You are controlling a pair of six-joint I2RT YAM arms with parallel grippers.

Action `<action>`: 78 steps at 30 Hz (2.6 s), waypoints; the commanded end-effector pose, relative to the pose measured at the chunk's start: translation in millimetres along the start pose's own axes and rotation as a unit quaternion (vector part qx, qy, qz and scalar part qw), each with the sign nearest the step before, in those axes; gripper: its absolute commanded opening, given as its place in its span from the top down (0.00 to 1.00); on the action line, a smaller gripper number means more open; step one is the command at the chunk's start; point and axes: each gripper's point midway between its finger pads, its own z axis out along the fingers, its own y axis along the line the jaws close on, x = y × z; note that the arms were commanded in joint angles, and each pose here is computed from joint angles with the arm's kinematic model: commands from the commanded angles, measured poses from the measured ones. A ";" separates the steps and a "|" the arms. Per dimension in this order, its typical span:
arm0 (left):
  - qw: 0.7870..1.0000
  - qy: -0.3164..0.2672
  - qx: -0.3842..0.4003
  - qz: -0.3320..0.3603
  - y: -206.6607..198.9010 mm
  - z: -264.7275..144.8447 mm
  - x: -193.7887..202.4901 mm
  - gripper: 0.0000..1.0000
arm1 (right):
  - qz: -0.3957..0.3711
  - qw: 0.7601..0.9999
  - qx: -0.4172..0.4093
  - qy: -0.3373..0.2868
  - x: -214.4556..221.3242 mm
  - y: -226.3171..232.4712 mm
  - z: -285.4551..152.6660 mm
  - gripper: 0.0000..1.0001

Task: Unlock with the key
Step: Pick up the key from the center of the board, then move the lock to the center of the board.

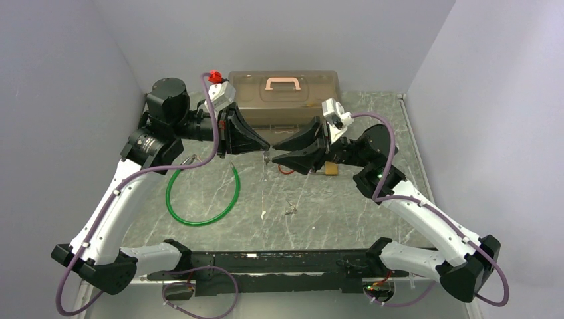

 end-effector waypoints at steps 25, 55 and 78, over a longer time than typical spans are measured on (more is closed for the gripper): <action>1.000 -0.018 0.003 0.022 -7.8 -5.5 -15.5 1.00 | 0.025 0.997 -0.042 -0.060 -18.0 -4.0 17.0 0.63; 0.999 -0.022 -0.007 0.022 -8.5 -10.4 -16.2 1.00 | 0.050 0.996 -0.064 -0.041 -6.3 3.0 14.2 1.00; 0.961 0.259 -0.093 0.016 144.5 -14.1 153.2 0.23 | 0.138 0.966 0.184 0.117 90.7 -3.3 -88.4 1.00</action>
